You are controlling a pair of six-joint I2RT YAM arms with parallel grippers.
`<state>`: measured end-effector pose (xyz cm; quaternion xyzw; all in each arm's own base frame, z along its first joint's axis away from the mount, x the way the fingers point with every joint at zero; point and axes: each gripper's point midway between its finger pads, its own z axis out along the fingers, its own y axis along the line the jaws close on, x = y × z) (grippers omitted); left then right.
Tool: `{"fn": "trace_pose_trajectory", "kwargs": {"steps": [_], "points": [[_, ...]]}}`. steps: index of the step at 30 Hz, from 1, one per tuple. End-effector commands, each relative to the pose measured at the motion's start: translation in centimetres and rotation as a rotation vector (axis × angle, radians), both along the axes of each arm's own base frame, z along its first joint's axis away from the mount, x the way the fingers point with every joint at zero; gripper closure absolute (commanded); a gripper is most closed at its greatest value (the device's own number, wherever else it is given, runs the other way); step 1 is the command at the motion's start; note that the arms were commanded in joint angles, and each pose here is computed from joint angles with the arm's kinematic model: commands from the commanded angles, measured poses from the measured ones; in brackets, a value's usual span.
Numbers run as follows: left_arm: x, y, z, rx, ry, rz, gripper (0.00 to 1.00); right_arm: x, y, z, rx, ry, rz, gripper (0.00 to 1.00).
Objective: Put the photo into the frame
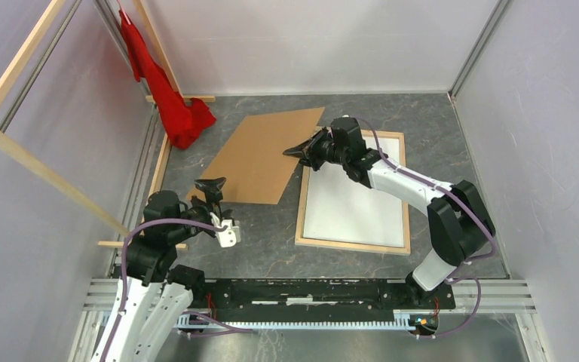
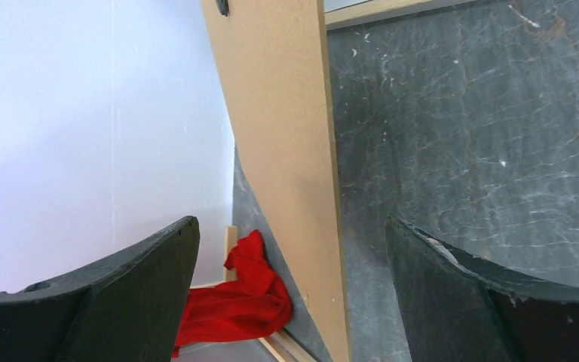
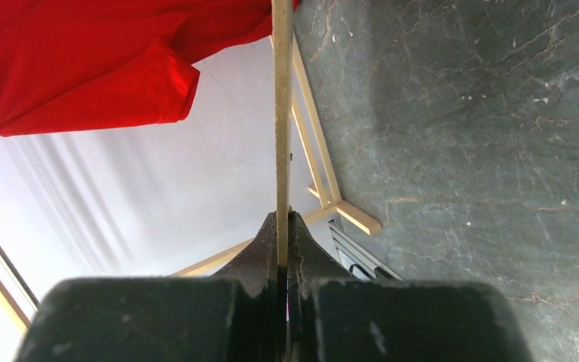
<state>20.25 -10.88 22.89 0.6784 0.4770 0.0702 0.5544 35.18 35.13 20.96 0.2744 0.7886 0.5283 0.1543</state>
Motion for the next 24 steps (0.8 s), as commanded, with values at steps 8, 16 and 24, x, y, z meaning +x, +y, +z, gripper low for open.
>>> {"fn": "trace_pose_trajectory", "kwargs": {"steps": [8,16,24], "points": [[2.8,-0.4,3.7,-0.026,-0.199,0.01,0.1,-3.8,2.2,10.0,0.243,-0.195,0.083,1.0],[3.4,-0.6,5.0,-0.075,-0.229,0.022,0.65,-4.9,3.0,10.9,0.23,-0.247,0.136,0.97],[4.1,-0.6,7.2,-0.109,-0.366,0.036,0.98,-6.0,2.9,9.9,0.138,-0.374,0.294,0.53]]}}
